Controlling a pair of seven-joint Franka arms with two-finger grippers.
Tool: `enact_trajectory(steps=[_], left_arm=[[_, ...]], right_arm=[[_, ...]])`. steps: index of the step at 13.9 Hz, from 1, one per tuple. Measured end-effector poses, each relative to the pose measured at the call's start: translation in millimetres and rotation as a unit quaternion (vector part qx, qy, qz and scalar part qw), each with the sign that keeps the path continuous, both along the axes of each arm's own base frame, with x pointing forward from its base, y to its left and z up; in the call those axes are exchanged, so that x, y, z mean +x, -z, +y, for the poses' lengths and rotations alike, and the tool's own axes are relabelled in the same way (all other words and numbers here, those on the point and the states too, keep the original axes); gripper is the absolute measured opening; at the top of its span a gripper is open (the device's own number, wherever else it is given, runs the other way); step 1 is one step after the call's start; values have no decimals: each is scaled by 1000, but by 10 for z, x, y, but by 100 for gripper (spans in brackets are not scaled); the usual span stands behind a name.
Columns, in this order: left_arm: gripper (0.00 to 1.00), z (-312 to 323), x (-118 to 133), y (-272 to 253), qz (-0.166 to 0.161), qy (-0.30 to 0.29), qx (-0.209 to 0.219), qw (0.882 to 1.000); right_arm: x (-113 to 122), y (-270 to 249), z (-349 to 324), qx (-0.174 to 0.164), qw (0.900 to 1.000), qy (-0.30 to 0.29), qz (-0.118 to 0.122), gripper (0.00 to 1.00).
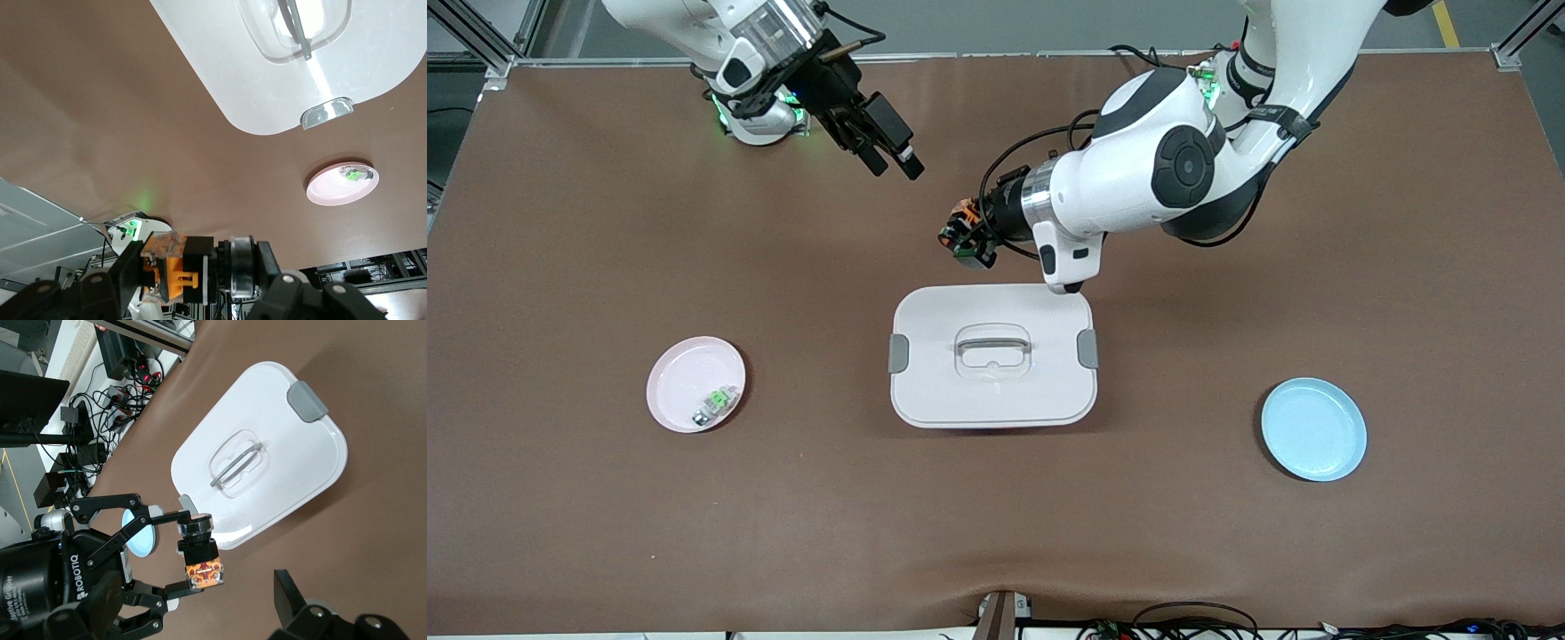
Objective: Transfer orange switch to right arm and place
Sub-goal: 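Hold the switch with the left gripper while the right gripper approaches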
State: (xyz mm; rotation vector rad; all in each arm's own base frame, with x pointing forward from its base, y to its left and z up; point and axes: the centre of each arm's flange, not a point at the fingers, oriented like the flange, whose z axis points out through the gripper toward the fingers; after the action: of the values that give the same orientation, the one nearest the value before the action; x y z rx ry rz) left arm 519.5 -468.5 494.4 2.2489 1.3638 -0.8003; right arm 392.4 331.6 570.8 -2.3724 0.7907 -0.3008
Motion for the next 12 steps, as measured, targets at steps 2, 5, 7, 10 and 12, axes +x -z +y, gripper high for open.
enact_trajectory(steps=[2,5,7,10,12], left_arm=[[73,1,1,0,0,0,0,1000],[73,1,2,0,0,0,0,1000],[73,1,2,0,0,0,0,1000],[73,1,7,15,1,0,0,1000],[73,1,11,29,2,0,0,1000]], right_arm=[[27,145,108,-10,1000,-9,-9,100],[74,352,251,-17,999,-19,-21,100],[102,449,308,-25,999,-27,-28,100],[120,553,371,-34,998,-37,-34,100],[117,588,420,-34,998,-42,-43,100]])
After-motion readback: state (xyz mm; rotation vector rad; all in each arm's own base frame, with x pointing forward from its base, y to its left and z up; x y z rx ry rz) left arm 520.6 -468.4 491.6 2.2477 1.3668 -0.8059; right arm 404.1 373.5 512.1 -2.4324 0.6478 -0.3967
